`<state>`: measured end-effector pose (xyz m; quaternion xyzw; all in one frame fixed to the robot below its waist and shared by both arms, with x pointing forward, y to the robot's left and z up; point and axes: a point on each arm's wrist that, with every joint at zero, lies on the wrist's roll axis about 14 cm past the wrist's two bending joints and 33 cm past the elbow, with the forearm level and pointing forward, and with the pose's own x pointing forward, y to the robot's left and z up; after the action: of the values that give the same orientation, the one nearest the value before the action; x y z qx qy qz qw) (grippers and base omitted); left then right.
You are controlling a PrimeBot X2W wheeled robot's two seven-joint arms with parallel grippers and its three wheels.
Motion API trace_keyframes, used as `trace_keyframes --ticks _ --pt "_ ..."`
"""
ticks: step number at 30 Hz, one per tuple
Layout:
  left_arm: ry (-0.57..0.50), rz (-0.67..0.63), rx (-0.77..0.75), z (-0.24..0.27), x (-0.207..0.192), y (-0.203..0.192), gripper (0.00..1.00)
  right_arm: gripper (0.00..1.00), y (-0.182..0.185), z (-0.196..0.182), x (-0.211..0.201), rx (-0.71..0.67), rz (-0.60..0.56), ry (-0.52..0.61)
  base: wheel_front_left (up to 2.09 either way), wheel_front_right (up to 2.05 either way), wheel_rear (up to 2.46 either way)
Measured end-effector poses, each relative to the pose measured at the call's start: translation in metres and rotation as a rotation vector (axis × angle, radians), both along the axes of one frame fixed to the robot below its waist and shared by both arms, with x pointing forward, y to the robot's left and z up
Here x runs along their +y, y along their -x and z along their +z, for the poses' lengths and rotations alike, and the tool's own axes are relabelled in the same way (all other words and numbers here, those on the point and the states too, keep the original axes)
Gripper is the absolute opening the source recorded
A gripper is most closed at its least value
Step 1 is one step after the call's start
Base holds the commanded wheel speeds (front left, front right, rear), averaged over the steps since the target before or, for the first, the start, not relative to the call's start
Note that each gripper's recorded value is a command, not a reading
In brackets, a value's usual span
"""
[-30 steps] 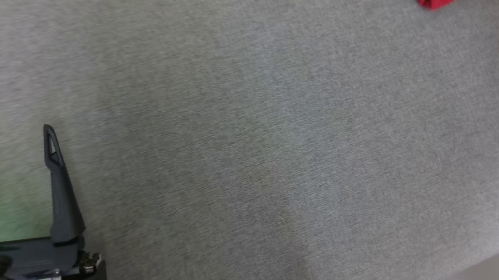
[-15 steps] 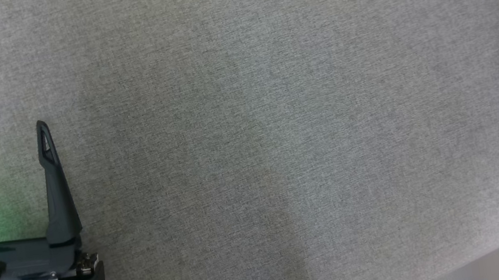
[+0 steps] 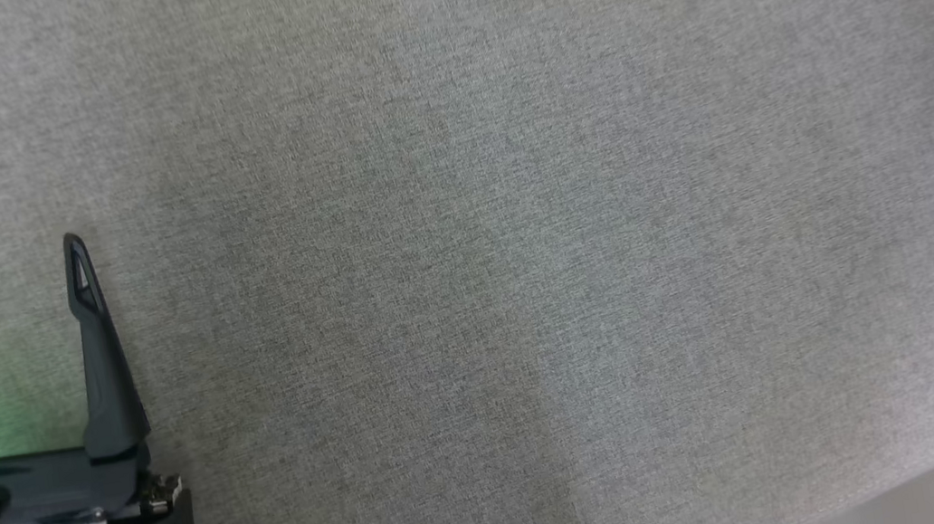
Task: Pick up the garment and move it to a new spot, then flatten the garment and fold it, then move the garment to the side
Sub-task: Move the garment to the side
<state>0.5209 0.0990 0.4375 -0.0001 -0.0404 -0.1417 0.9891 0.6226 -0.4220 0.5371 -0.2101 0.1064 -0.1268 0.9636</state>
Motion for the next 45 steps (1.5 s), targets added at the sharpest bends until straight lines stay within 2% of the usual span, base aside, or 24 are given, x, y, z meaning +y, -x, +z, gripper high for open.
trace_keyframes --ticks 4,12,16,21,33,45 --pt "0.011 0.01 0.004 0.003 0.002 0.005 1.0 1.0 -0.005 0.02 0.016 -0.072 0.057 0.001 0.0 0.0 0.0" --pt "0.031 0.067 0.014 0.016 0.017 0.026 1.0 1.0 0.005 0.05 0.072 -0.204 0.204 -0.077 0.0 0.0 0.0" --pt "0.046 0.105 0.018 0.025 0.027 0.041 1.0 1.0 0.021 0.063 0.101 -0.268 0.276 -0.126 0.0 0.0 0.0" --pt "0.057 0.133 0.015 0.039 0.036 0.061 1.0 1.0 0.052 0.066 0.12 -0.31 0.31 -0.175 0.0 0.0 0.0" --pt "0.068 0.197 -0.056 0.081 0.058 0.104 1.0 1.0 0.129 0.045 0.166 -0.35 0.357 -0.325 0.0 0.0 0.0" --pt "0.064 0.259 -0.087 0.097 0.082 0.14 1.0 1.0 0.202 -0.011 0.205 -0.276 0.346 -0.483 0.0 0.0 0.0"
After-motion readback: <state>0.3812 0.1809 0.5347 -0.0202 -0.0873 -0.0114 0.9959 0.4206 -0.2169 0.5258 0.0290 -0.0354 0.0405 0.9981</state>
